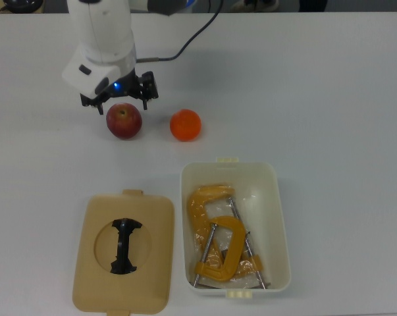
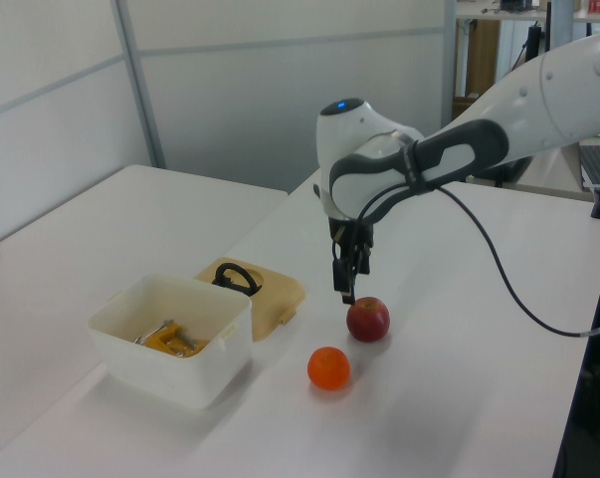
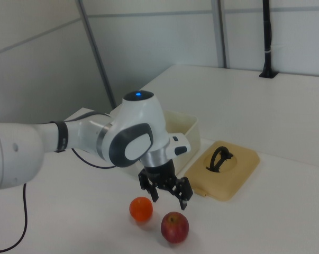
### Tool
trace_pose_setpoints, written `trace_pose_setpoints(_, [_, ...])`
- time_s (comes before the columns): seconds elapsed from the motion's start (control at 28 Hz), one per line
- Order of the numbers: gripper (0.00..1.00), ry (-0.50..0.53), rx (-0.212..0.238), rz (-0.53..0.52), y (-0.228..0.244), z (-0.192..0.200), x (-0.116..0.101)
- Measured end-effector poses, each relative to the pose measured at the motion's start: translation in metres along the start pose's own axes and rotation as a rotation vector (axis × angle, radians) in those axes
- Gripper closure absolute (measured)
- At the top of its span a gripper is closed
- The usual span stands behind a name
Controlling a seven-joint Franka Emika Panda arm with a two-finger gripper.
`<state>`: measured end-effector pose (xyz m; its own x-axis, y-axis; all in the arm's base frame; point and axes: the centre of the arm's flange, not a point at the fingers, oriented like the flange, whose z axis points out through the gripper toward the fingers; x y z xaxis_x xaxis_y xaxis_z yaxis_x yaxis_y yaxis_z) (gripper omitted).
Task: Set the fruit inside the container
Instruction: 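Close the gripper on the red apple and lift it, then carry the apple over the white container and lower it inside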
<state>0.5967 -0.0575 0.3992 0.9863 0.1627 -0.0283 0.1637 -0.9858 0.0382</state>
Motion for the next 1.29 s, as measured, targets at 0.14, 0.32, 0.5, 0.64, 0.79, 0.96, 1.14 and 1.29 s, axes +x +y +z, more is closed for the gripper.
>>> trace_pose_setpoints(0.14, [0.00, -0.048, -0.027, -0.022, 0.001, 0.026, 0.003])
trace_pose_setpoints(0.32, [0.00, -0.091, -0.056, -0.046, 0.002, 0.046, 0.002])
trace_pose_setpoints(0.5, [0.00, -0.130, -0.079, -0.068, 0.002, 0.062, -0.003])
trace_pose_setpoints(0.64, [0.00, -0.157, -0.082, -0.079, 0.000, 0.074, -0.009])
trace_pose_setpoints(0.79, [0.06, -0.165, -0.087, -0.090, -0.003, 0.077, -0.009])
trace_pose_setpoints(0.96, [0.15, -0.145, -0.094, -0.088, -0.001, 0.068, -0.004])
trace_pose_setpoints(1.14, [0.15, -0.085, -0.104, -0.073, 0.006, 0.039, 0.008])
trace_pose_setpoints(1.29, [0.15, -0.004, -0.079, -0.037, 0.011, 0.005, 0.021])
